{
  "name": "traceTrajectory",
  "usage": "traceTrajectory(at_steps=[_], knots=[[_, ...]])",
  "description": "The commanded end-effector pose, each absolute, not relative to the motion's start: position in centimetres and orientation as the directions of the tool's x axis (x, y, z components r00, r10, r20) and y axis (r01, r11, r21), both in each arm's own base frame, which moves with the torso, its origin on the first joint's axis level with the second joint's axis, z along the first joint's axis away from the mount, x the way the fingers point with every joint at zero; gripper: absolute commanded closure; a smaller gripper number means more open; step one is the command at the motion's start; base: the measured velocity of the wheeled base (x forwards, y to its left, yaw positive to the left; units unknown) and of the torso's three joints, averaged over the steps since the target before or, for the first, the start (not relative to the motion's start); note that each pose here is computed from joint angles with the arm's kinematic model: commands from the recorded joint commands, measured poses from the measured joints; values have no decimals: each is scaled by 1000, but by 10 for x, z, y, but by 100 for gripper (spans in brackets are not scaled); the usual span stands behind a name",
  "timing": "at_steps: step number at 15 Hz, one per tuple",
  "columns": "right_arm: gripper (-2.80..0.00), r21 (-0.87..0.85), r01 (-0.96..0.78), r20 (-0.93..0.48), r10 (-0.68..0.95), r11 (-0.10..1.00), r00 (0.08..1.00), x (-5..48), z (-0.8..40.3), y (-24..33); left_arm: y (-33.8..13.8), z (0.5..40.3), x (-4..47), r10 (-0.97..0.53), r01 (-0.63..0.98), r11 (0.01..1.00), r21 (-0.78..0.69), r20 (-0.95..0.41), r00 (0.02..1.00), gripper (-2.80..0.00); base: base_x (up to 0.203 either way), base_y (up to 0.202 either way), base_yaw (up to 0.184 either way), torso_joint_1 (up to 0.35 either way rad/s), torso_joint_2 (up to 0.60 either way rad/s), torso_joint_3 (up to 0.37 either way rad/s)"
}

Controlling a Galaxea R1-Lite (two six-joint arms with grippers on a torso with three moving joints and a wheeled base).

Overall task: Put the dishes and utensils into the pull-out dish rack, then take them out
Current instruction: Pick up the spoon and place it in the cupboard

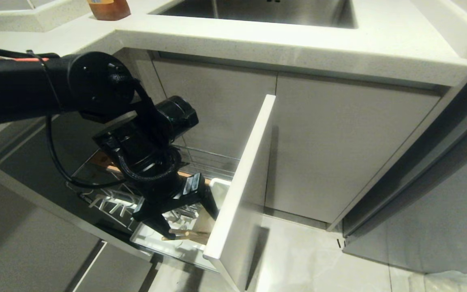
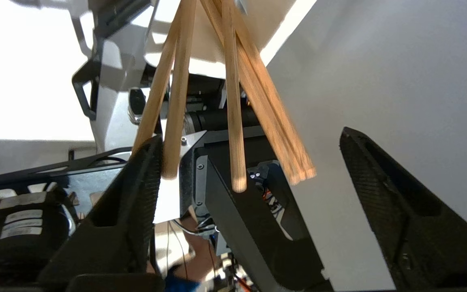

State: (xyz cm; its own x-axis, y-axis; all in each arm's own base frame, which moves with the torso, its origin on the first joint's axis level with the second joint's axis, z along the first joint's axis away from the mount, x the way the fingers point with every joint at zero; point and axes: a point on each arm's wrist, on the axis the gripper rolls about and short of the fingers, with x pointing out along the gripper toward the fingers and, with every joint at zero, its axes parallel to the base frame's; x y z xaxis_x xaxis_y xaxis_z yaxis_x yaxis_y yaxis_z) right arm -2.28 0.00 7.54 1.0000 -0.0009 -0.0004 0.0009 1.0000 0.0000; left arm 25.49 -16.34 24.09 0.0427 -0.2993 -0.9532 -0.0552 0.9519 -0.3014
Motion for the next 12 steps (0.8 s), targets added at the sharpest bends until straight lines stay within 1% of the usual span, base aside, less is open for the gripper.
traceTrajectory(at_steps=[1, 5, 8, 9, 12], knots=[[0, 0, 1, -1, -1, 1000, 1000, -23, 75, 0, -151, 265, 235, -328, -45, 941, -334, -939, 104, -280, 0, 0, 0, 0, 0, 0], [0, 0, 0, -1, 0, 1000, 1000, -23, 75, 0, -133, 295, 205, -361, -36, 927, -373, -915, 181, -280, 0, 0, 0, 0, 0, 0], [0, 0, 1, -2, -1, 1000, 1000, -23, 75, 0, -115, 320, 175, -413, -7, 903, -430, -871, 266, -280, 0, 0, 0, 0, 0, 0], [0, 0, 1, 0, -1, 1000, 1000, -23, 75, 0, -109, 328, 165, -429, 8, 895, -446, -854, 296, 0, 0, 0, 0, 0, 0, 0], [0, 0, 1, -1, -1, 1000, 1000, -23, 75, 0, -90, 350, 132, -428, 47, 890, -453, -797, 426, 0, 0, 0, 0, 0, 0, 0]])
